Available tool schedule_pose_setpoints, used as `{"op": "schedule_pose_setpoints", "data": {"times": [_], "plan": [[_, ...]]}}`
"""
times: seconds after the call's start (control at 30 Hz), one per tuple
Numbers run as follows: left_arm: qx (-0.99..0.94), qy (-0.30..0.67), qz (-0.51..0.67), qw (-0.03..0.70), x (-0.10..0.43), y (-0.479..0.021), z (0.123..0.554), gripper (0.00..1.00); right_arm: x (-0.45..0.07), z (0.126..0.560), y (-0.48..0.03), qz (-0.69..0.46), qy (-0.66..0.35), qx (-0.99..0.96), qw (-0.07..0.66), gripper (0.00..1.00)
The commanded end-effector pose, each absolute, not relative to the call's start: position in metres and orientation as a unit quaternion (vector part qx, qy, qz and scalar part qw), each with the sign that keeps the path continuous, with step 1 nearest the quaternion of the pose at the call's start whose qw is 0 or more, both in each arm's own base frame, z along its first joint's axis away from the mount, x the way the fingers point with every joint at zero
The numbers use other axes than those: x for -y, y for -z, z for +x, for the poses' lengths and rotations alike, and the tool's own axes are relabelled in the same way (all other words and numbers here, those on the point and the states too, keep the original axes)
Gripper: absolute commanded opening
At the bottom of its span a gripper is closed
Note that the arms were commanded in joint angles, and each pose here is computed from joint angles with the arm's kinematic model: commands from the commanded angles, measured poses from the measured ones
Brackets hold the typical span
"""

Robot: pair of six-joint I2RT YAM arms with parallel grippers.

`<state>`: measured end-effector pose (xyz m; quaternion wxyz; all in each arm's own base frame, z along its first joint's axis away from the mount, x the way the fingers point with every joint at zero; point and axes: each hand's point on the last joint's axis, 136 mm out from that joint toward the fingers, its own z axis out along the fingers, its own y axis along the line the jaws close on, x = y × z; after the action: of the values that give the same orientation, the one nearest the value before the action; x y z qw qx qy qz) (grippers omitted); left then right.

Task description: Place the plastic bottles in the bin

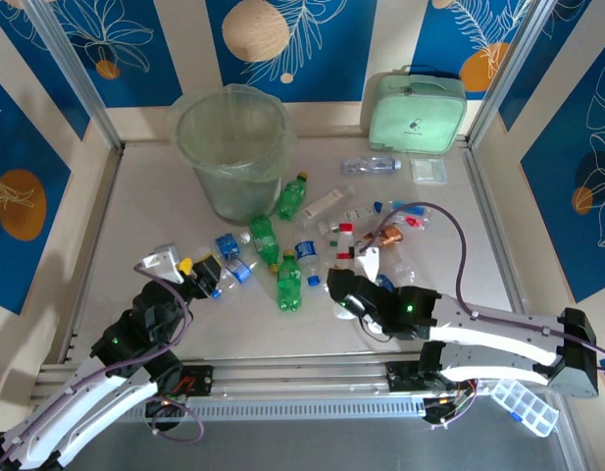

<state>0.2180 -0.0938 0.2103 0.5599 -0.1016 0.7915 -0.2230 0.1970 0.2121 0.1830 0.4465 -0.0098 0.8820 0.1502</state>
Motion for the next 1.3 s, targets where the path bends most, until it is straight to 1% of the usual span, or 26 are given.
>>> {"op": "schedule_pose_setpoints", "data": {"times": [0.0,0.2,0.33,0.43,0.53,0.63,0.67,0.7,0.83,0.93,1.07,1.13,1.2,1.27], "plan": [[-0.786,0.233,-0.091,0.565,0.098,-0.214,0.218,0.69,-0.226,0.205,-0.209,-0.076,-0.132,-0.859,0.488,0.36],[-0.787,0.237,-0.090,0.563,0.100,-0.213,0.218,0.71,-0.249,0.209,-0.241,-0.131,-0.165,-0.833,0.512,0.37],[-0.787,0.241,-0.086,0.562,0.102,-0.214,0.217,0.71,-0.266,0.211,-0.271,-0.173,-0.196,-0.804,0.534,0.37],[-0.787,0.246,-0.081,0.561,0.104,-0.215,0.216,0.71,-0.274,0.218,-0.289,-0.193,-0.202,-0.785,0.553,0.37],[-0.786,0.252,-0.068,0.561,0.109,-0.217,0.215,0.71,-0.279,0.229,-0.298,-0.197,-0.211,-0.785,0.548,0.37],[-0.775,0.286,-0.029,0.563,0.126,-0.224,0.212,0.72,-0.283,0.235,-0.304,-0.190,-0.246,-0.783,0.540,0.37],[-0.770,0.302,-0.014,0.562,0.133,-0.226,0.211,0.73,-0.285,0.236,-0.306,-0.186,-0.263,-0.780,0.536,0.37],[-0.760,0.325,0.004,0.563,0.143,-0.232,0.208,0.77,-0.288,0.236,-0.307,-0.186,-0.286,-0.776,0.530,0.37],[-0.717,0.423,0.097,0.546,0.188,-0.250,0.192,0.86,-0.301,0.227,-0.301,-0.206,-0.372,-0.755,0.499,0.38],[-0.701,0.466,0.115,0.528,0.206,-0.260,0.188,0.89,-0.307,0.218,-0.285,-0.249,-0.375,-0.746,0.491,0.41],[-0.637,0.553,0.154,0.514,0.229,-0.301,0.171,0.92,-0.307,0.209,-0.264,-0.293,-0.360,-0.744,0.481,0.43],[-0.623,0.573,0.163,0.506,0.236,-0.316,0.168,0.94,-0.303,0.206,-0.256,-0.304,-0.354,-0.745,0.478,0.43],[-0.621,0.577,0.153,0.508,0.238,-0.321,0.174,0.98,-0.300,0.204,-0.254,-0.307,-0.363,-0.742,0.472,0.43],[-0.626,0.574,0.141,0.508,0.242,-0.320,0.183,0.99,-0.300,0.200,-0.252,-0.311,-0.373,-0.739,0.466,0.44]]}}
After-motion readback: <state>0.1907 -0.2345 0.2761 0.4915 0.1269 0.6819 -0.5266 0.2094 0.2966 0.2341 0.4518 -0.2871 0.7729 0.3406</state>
